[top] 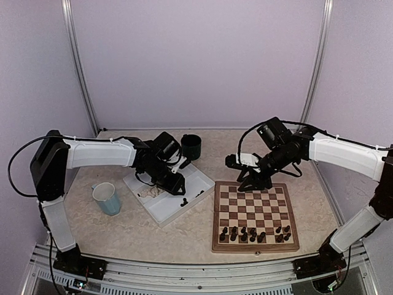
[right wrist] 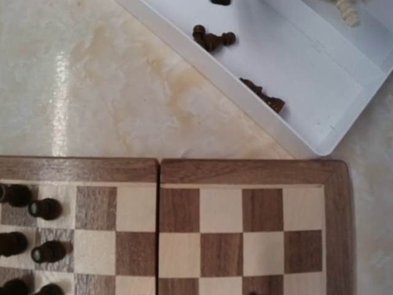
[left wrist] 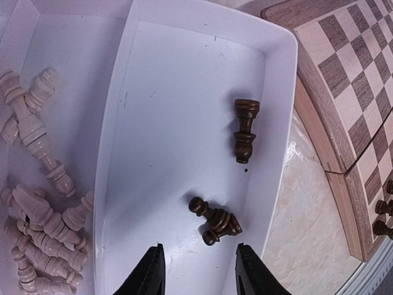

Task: Set up the chess pieces on the board
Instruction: Pick up the pawn from the storage box.

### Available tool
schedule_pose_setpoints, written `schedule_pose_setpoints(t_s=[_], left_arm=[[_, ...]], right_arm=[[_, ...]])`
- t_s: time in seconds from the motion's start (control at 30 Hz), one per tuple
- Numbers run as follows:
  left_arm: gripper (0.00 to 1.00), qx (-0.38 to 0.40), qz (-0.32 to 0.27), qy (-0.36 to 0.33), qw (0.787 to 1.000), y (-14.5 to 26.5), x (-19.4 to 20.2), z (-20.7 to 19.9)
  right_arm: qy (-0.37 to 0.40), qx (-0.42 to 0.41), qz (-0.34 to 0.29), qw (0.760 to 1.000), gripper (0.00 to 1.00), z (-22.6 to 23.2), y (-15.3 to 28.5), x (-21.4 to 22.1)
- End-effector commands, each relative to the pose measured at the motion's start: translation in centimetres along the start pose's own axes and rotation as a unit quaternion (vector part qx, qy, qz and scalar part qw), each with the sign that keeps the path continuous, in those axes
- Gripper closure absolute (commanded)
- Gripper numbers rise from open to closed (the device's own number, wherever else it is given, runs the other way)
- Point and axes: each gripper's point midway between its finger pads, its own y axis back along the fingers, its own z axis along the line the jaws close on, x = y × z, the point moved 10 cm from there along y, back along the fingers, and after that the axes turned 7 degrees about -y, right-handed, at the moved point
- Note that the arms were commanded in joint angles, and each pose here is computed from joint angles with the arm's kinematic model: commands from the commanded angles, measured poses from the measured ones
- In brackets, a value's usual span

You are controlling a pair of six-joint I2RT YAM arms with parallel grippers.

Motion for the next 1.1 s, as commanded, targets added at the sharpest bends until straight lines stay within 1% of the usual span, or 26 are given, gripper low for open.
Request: schedule_pose_setpoints(t_s=[0.0,0.3,0.43,0.53,0.67,0.8,0.87,1.0,1.03,1.07], left_arm=[[0.61,0.021,0.005,-0.006,1.0,-0.1,-1.3,0.8],[0.62,0.032,0.032,-0.012,0.999,-2.6,-1.3,-0.6],[0.62,0.012,0.049,-0.008,0.999,-3.9,-0.9,-0.4],[0.63,-0.003,0.051,-0.003,0.999,-4.2,-1.1,-0.1],[0.69,-0.01,0.057,0.007,0.998,-5.0,-1.2,0.2],[0.81,0.0,0.067,0.009,0.998,-5.7,-1.0,0.2],[0.85,0.0,0.072,0.013,0.997,-5.8,-0.7,0.3],[0.84,-0.014,0.069,0.018,0.997,-5.3,-0.5,0.6],[0.83,-0.018,0.064,0.02,0.998,-5.0,-0.5,0.7],[0.8,-0.023,0.058,0.021,0.998,-4.7,-0.6,0.8]], right_arm=[[-0.007,-0.01,-0.005,1.0,0.64,-0.7,-0.3,-0.4],[-0.013,-0.015,0.003,1.0,0.64,-0.7,-0.8,0.2],[-0.015,-0.019,0.001,1.0,0.64,-0.8,-0.9,0.1],[-0.017,-0.021,0.002,1.0,0.64,-0.9,-1.1,0.1],[-0.018,-0.022,0.003,1.0,0.64,-0.9,-1.2,0.2],[-0.019,-0.023,0.005,1.0,0.64,-1.0,-1.3,0.2],[-0.019,-0.024,0.006,1.0,0.64,-1.0,-1.4,0.2],[-0.019,-0.025,0.005,1.0,0.64,-1.0,-1.4,0.1],[-0.02,-0.025,0.005,0.999,0.64,-1.1,-1.5,0.1],[-0.02,-0.026,0.005,0.999,0.64,-1.1,-1.5,0.2]])
